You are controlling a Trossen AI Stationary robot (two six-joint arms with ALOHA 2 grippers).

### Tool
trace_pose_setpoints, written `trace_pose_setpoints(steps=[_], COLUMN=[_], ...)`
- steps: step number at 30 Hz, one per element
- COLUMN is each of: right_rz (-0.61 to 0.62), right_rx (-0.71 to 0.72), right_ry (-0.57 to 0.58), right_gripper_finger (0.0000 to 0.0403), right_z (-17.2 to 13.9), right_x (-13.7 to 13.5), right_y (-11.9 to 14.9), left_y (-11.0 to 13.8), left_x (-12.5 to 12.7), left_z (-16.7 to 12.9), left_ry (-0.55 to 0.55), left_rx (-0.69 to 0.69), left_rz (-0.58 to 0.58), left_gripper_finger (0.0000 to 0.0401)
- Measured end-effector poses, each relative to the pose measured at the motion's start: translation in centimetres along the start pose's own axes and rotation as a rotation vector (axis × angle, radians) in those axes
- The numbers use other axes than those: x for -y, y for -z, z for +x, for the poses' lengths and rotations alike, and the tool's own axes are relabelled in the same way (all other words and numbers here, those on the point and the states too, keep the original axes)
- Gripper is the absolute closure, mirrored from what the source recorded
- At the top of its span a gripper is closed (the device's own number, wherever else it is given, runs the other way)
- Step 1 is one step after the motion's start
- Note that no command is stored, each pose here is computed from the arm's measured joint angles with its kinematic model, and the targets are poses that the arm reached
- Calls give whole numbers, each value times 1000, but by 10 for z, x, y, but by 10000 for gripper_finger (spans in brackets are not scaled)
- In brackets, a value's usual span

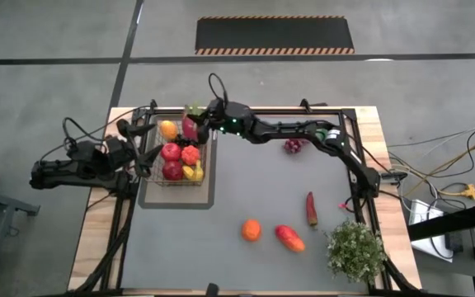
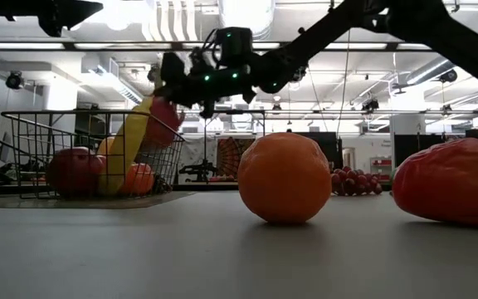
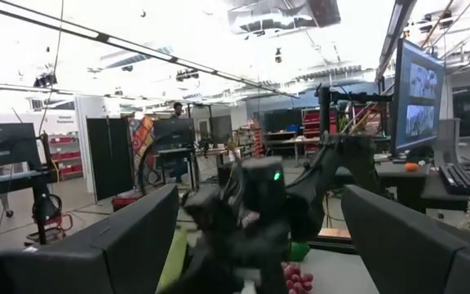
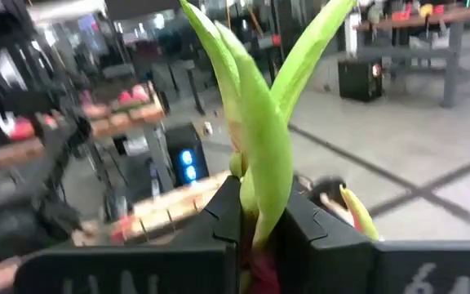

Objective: Build produce basket
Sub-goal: Put the pink dragonfruit into the gold wire basket, then put the red grapes into the gold wire basket

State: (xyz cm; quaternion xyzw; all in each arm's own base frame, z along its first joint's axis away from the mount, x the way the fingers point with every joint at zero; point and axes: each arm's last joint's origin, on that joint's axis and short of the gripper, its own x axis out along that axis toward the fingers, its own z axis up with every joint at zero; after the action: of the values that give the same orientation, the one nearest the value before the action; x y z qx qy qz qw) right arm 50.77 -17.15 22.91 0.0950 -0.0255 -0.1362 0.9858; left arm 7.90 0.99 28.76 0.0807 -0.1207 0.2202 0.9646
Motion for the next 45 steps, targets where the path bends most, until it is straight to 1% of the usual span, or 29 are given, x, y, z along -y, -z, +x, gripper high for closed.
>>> trace_pose_setpoints(steps=[3,8,12,15,18,24,27,31,34,38,42,45], right_rz=[-15,-21,-15,10,18,45,45,45,38,22,12,1], right_rx=[-48,-90,-130,-144,-157,-175,-179,-209,-226,-280,-368,-446], right_ry=[8,35,52,58,93,104,105,109,114,125,140,155], right_gripper_finger=[376,368,349,319,280,205,178,154,144,138,141,145], right_z=[7,15,21,24,23,22,21,18,14,3,-18,-42], right_x=[1,2,4,5,6,10,10,10,9,5,-3,-9], right_y=[6,5,13,17,19,18,15,11,0,-24,-56,-85], left_y=[0,1,1,1,1,1,1,1,1,1,1,1], left_x=[0,0,0,0,0,0,0,0,0,0,0,0], left_z=[-1,-1,-1,-1,-1,-1,-1,-1,-1,-1,-1,-1], left_ry=[-1,0,1,0,1,0,0,0,0,1,1,1], left_rx=[3,3,1,3,2,2,2,2,1,1,1,1], left_rz=[-1,-1,0,-1,0,0,0,1,1,1,1,1], left_gripper_finger=[76,76,76,76,76,76,76,76,76,76,76,76])
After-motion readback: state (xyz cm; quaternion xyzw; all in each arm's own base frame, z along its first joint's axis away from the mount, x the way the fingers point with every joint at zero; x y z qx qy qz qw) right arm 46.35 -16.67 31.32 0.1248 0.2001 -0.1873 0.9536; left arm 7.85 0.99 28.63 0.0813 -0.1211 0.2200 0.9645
